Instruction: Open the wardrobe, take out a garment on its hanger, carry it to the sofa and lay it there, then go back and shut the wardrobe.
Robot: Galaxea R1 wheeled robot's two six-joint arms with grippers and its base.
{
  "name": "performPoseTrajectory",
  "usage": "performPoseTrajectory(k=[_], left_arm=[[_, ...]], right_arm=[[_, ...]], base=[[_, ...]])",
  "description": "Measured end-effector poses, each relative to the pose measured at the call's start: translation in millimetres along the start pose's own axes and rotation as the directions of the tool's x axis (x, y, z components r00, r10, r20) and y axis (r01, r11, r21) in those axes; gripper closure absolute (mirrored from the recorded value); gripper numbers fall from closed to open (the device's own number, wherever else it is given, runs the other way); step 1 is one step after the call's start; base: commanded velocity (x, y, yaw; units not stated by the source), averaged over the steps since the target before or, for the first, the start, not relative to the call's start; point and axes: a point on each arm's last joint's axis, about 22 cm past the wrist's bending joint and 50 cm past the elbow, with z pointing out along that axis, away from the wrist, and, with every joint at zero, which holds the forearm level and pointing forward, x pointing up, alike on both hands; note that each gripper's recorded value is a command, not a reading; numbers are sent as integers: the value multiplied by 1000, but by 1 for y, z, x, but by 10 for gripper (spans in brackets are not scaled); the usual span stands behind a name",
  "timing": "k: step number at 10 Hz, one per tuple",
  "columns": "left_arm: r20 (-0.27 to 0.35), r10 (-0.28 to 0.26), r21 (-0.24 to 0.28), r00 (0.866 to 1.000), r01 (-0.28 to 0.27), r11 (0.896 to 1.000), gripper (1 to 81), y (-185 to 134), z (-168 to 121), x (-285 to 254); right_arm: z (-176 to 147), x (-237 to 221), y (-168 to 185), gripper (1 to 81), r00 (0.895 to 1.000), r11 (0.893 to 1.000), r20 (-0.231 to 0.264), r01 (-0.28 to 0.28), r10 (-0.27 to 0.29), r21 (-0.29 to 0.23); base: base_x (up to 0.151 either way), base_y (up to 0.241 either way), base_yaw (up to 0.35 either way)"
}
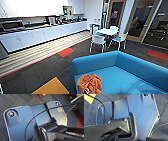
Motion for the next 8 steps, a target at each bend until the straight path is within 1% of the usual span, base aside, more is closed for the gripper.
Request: performPoseTrajectory(k=[1,4,6,8], left_arm=[[3,20,-4,1000,-20,1000,10,3,1,-2],[16,39,10,999,-39,999,10,6,5,-8],[28,57,13,998,-58,998,10,12,8,-15],[34,62,8,998,-62,998,10,19,11,-21]], right_arm=[[0,-1,-2,10,1000,1000,2,-2,2,3],[0,0,0,10,1000,1000,3,3,-3,1],[1,3,0,10,1000,1000,0,6,-6,1],[1,3,0,10,1000,1000,0,6,-6,1]], base=[[0,0,342],[0,0,342],[0,0,343],[0,0,343]])
